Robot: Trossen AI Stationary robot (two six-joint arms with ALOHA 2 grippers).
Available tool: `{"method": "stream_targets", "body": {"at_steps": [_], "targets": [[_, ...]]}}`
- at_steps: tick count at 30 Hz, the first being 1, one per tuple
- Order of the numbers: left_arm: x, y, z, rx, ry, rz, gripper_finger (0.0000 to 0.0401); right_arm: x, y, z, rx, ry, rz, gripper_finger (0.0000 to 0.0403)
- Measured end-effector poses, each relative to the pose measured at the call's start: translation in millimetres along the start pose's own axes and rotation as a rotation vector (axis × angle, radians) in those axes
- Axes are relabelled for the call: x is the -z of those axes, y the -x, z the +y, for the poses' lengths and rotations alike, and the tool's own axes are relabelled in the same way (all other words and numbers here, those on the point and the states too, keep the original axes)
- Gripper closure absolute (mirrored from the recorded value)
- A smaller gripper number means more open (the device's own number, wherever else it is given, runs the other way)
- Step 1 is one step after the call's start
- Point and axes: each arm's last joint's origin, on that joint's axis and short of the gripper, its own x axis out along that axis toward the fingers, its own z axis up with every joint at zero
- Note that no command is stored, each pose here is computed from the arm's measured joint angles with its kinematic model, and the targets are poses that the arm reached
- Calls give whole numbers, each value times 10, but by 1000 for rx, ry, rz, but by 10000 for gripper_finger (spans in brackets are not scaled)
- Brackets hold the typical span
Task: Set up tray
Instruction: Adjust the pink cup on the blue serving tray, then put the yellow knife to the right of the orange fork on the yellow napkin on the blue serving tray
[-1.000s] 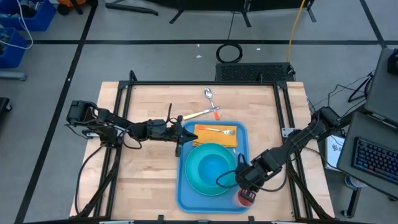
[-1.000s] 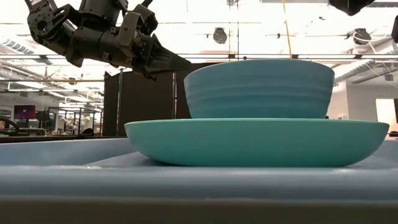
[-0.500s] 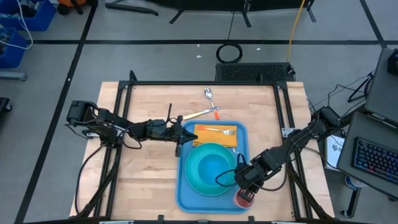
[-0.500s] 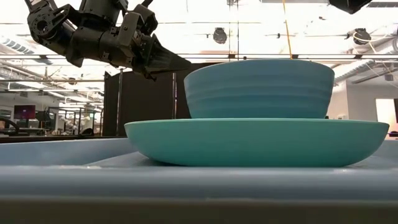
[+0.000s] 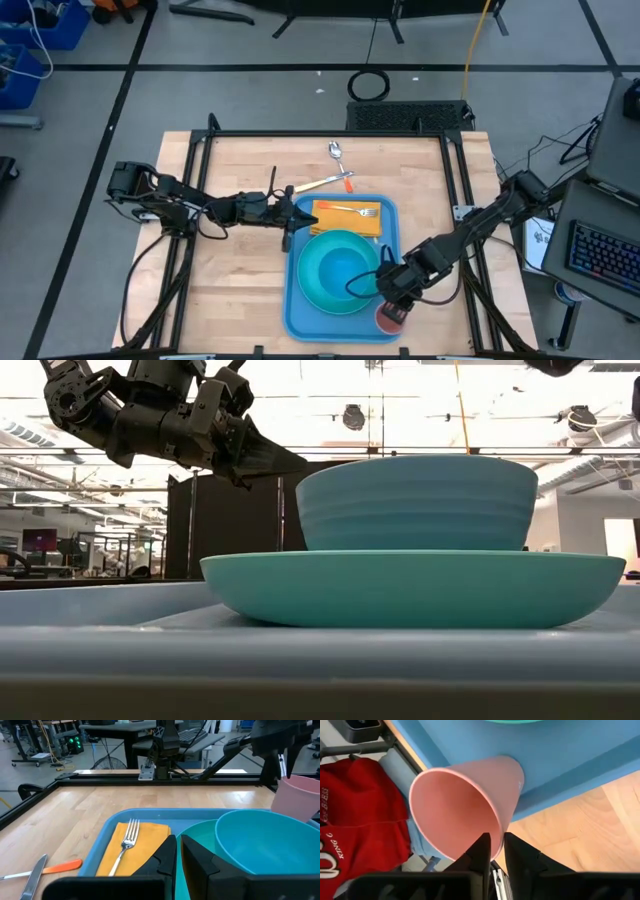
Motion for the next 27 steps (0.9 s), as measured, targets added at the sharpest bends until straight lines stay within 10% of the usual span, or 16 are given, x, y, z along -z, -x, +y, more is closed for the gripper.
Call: {"method": "stream_targets", "body": {"at_steps": [27], "targets": [[3,0,0,0,2,3,370,116,368,-45,-72,73,-141,325]]}}
